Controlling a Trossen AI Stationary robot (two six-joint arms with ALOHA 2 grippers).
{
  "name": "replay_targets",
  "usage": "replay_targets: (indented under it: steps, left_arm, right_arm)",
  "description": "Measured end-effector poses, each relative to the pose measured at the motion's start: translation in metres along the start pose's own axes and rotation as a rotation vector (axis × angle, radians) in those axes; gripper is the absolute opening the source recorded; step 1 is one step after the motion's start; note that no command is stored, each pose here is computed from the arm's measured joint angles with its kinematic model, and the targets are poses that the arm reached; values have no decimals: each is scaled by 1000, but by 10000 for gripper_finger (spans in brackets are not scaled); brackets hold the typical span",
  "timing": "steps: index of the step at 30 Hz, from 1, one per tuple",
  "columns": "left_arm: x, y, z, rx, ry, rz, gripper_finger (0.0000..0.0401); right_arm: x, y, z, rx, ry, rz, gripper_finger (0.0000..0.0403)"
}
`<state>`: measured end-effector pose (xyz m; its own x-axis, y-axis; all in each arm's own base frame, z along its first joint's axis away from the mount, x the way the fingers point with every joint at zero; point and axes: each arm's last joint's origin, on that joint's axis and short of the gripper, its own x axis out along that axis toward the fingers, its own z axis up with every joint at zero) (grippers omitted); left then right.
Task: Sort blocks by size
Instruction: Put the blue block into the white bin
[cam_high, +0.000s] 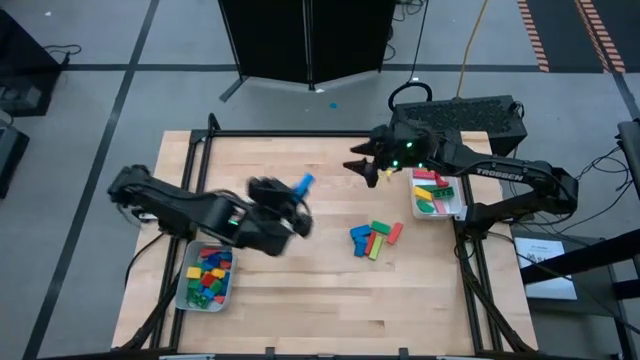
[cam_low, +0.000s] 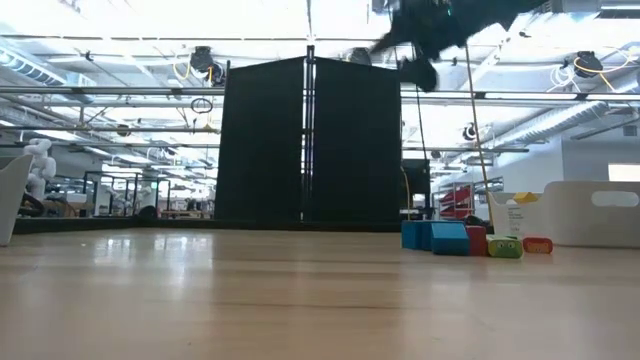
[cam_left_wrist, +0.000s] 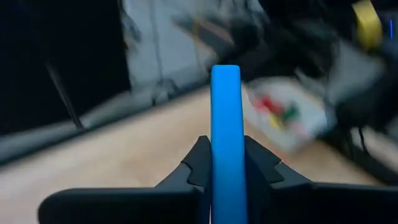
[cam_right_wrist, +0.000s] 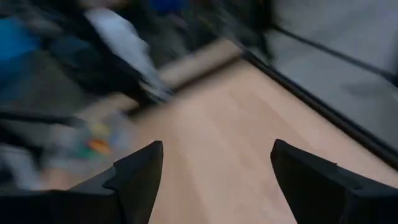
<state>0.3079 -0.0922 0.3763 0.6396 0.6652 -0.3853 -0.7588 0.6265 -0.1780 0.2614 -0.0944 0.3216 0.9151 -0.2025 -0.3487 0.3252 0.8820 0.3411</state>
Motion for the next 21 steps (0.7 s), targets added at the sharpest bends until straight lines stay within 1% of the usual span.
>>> replay_targets:
  steps: [2,3,6,7,9,12,14,16,19,20,21]
  left_arm:
    - [-13,12,15,-30,-85,29,41]
    - [-18,17,22,-39,-126,46,41]
    - [-25,20,30,-33,-198,73,41]
    - [-25,20,32,-29,-211,77,41]
    - [-25,17,38,-28,-235,70,41]
    - [-25,10,48,-15,-268,35,41]
    - [-24,4,56,18,-294,-2,41]
    - [-22,-1,68,56,-320,-96,41]
    - [-17,-5,88,128,-382,-320,41]
    - [-14,-4,91,156,-397,-363,41]
    - [-9,-2,94,177,-402,-376,41]
  right_arm:
    - [-5,6,14,-15,-98,170,290]
    - [-8,11,22,-35,-160,282,290]
    - [-22,25,44,-92,-328,592,290]
    - [-27,30,50,-109,-387,675,290]
    - [-40,38,61,-145,-514,788,290]
    - [-53,43,69,-172,-653,868,290]
    - [-60,45,73,-172,-702,907,290]
    - [-64,48,78,-163,-714,929,290]
    - [-66,50,82,-157,-682,957,290]
    - [-67,50,82,-156,-672,964,290]
    - [-67,51,83,-153,-663,970,290]
